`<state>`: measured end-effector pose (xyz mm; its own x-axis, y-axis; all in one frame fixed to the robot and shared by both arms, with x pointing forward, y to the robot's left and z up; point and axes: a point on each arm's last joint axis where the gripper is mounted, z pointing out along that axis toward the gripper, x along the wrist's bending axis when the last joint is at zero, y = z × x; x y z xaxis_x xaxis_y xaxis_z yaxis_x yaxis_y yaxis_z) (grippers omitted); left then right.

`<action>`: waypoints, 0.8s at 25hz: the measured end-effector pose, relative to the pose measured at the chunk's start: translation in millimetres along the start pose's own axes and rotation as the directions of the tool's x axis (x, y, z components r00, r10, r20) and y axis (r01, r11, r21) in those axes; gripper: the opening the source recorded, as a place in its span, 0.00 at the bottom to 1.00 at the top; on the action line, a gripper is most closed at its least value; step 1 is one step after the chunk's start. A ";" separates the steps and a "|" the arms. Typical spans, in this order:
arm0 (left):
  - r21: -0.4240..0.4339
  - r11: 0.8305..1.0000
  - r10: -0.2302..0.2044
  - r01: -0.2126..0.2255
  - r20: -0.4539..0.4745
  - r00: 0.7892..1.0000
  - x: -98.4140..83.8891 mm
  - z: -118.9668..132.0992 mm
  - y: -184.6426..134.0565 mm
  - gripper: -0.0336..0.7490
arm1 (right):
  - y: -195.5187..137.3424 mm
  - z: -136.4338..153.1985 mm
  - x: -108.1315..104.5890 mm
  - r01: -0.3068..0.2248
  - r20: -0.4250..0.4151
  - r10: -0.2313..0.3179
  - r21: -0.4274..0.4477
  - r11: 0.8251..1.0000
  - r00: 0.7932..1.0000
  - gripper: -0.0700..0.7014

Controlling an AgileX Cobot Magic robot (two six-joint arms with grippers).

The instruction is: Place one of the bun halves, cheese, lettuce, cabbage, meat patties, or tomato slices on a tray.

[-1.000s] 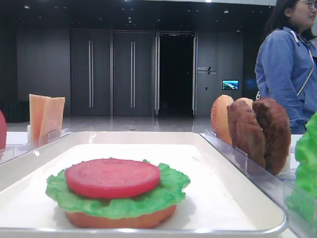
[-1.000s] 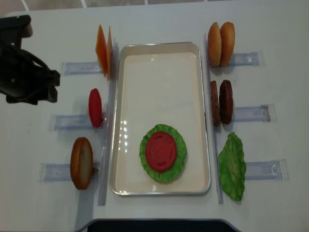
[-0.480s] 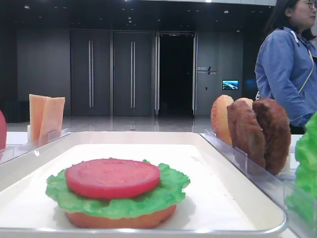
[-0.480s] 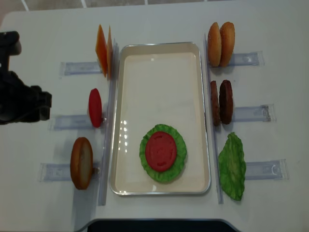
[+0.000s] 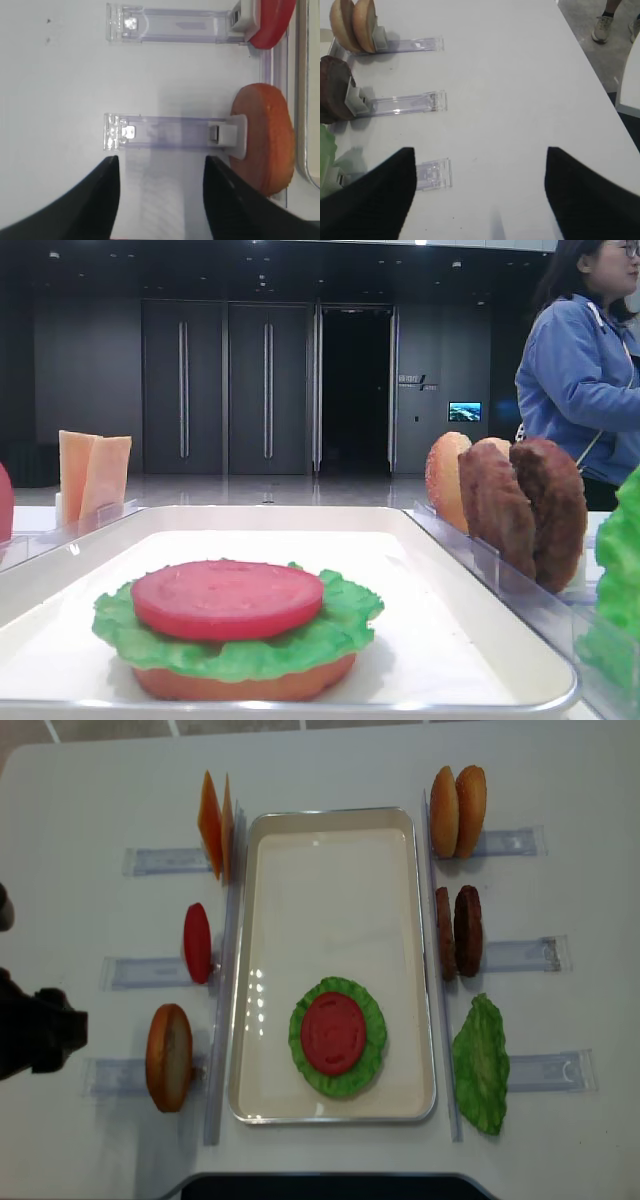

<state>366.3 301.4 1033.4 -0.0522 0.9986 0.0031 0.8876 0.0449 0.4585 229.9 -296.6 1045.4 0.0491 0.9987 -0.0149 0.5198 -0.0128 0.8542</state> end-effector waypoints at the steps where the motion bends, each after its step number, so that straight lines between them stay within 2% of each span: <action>1: -0.015 1.000 -0.001 0.001 0.001 1.000 0.6 -3.6 -5.7 0.57 | 0.0 0.0 0.0 0.000 0.000 0.000 0.000 1.000 1.000 0.79; 7: -0.106 0.994 -0.016 0.017 0.007 1.000 3.6 -21.9 -36.7 0.57 | 0.0 0.0 0.0 0.000 0.000 0.000 0.000 1.000 1.000 0.79; 12: -0.188 0.982 -0.022 0.025 0.015 1.000 5.8 -35.2 -59.5 0.57 | 0.0 0.0 0.0 0.000 0.000 0.000 0.000 1.000 1.000 0.79; 15: -0.240 0.970 -0.025 0.029 0.020 0.999 6.9 -42.0 -70.3 0.57 | 0.0 0.0 0.0 0.000 0.000 0.000 0.000 1.000 1.000 0.79; 20: -0.347 0.937 -0.027 0.037 0.033 0.999 8.2 -52.5 -84.9 0.57 | 0.0 0.0 0.0 0.000 0.000 0.000 0.000 1.000 1.000 0.79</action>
<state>266.5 304.3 1041.2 -0.0615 0.9974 -0.0383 0.6712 0.0698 0.7380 229.9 -296.6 1045.4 0.0491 0.9987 -0.0149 0.5198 -0.0128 0.8542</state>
